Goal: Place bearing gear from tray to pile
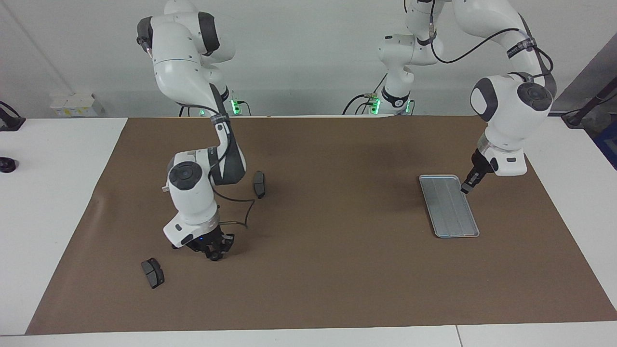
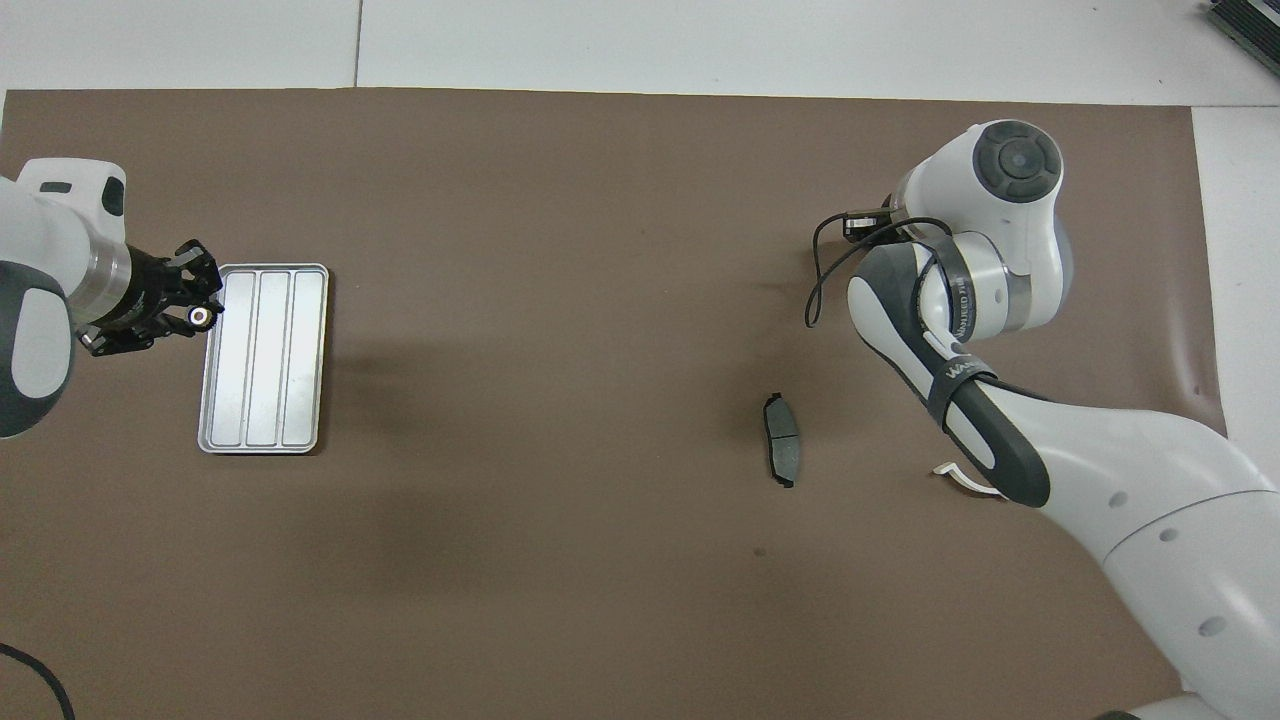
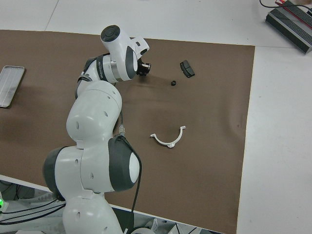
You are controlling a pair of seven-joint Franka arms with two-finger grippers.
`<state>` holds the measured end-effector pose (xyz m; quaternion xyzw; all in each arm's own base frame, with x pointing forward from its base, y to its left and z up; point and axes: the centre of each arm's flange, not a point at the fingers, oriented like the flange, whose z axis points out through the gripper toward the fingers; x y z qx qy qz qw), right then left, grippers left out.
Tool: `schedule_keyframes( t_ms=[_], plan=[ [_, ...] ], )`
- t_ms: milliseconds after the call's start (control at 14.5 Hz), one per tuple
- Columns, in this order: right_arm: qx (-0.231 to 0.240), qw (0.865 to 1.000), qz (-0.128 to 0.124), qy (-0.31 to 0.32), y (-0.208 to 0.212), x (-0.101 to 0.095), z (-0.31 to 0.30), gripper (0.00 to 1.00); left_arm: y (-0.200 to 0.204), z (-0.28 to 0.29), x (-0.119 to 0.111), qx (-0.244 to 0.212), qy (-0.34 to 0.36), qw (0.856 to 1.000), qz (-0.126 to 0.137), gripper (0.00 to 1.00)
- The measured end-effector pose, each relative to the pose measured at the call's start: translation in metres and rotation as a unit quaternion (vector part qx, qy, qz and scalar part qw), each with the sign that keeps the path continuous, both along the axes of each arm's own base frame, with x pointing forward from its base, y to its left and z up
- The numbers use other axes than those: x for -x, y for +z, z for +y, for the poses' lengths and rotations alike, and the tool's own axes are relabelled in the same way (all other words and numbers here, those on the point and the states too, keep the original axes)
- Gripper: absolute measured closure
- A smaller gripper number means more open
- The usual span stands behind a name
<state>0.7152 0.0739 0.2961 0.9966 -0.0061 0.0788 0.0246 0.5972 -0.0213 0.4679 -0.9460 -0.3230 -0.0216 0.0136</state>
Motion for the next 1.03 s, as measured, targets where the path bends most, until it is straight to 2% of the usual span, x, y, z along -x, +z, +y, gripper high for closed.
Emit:
schedule_keyframes(
  t_ms=[206,344,412,481,550,688,756,1031],
  plan=[
    [0.005,1.0,0.001,0.008,0.0,-0.003,-0.032,0.65,0.033,-0.06,0.001,0.007,-0.043,0.999,-0.002,0.65],
    [0.005,1.0,0.0,0.008,0.001,-0.003,-0.034,0.61,0.032,-0.119,0.009,0.019,-0.068,0.998,-0.007,0.65],
    [0.004,1.0,0.0,0.011,0.001,-0.003,-0.031,0.61,0.027,-0.153,0.015,0.032,-0.069,0.997,-0.02,0.65],
    [0.002,1.0,0.0,0.014,0.001,-0.003,-0.026,0.58,0.02,-0.186,0.02,0.051,-0.067,0.996,-0.038,0.65],
    [0.001,1.0,-0.001,0.016,0.002,-0.003,-0.021,0.49,0.008,-0.22,0.029,0.071,-0.065,0.994,-0.056,0.65],
    [-0.001,1.0,-0.006,0.022,0.007,-0.005,-0.011,0.25,-0.015,-0.274,0.046,0.107,-0.06,0.99,-0.076,0.65],
    [-0.005,1.0,-0.008,0.027,0.012,-0.006,-0.002,0.18,-0.025,-0.294,0.051,0.122,-0.056,0.987,-0.083,0.65],
    [-0.02,1.0,-0.007,0.016,0.034,-0.001,0.06,0.18,-0.092,-0.37,0.052,0.129,-0.054,0.986,-0.091,0.65]
  ],
)
